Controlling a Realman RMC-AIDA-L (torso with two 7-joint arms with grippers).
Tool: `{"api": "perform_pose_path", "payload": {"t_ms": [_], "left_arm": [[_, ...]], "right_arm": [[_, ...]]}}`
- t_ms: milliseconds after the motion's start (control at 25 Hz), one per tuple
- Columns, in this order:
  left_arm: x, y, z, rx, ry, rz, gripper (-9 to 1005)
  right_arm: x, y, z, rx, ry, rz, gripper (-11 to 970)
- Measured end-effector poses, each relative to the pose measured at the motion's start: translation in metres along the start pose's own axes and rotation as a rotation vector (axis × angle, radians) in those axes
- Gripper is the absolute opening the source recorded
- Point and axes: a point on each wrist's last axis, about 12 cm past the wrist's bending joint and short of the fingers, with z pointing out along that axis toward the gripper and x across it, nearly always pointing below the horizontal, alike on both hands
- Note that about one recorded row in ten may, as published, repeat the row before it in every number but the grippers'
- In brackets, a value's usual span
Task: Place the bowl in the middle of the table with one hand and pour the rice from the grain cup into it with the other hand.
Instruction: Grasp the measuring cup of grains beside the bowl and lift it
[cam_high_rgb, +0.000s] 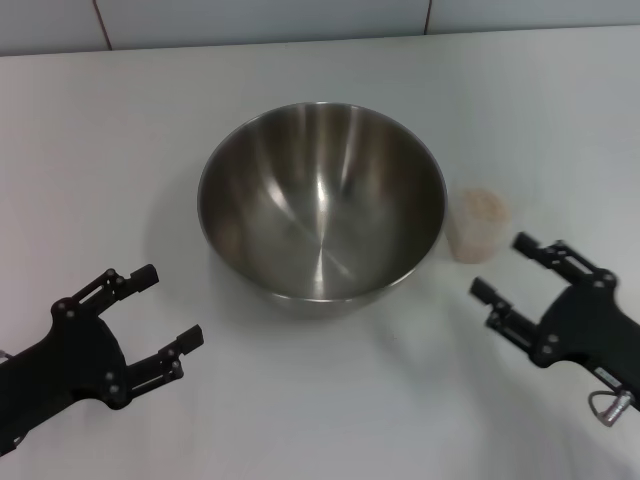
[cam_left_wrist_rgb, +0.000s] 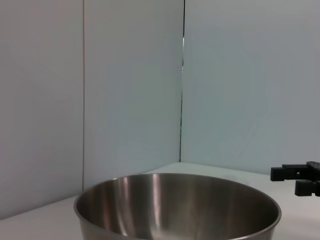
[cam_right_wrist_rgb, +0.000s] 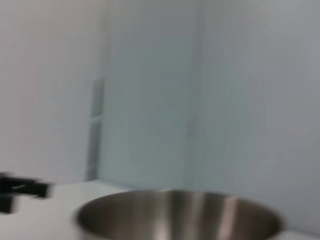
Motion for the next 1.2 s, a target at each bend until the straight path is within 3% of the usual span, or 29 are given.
{"api": "perform_pose_path", "payload": {"t_ms": [200, 440, 1200], "left_arm": [[-0.003, 0.005, -0.001, 0.013, 0.004, -0.015, 844], [-0.006, 0.008, -0.004, 0.017, -0.003, -0.013, 844], [-0.007, 0.007, -0.004, 0.015, -0.011, -0.012, 844]], "right_arm": [[0.006, 0.008, -0.015, 0.233, -0.014, 0.020, 686], [0.015, -0.001, -0.020, 0.417, 0.039, 0.076, 686], [0.021, -0.020, -0.008, 0.445, 0.115, 0.058, 686]]}}
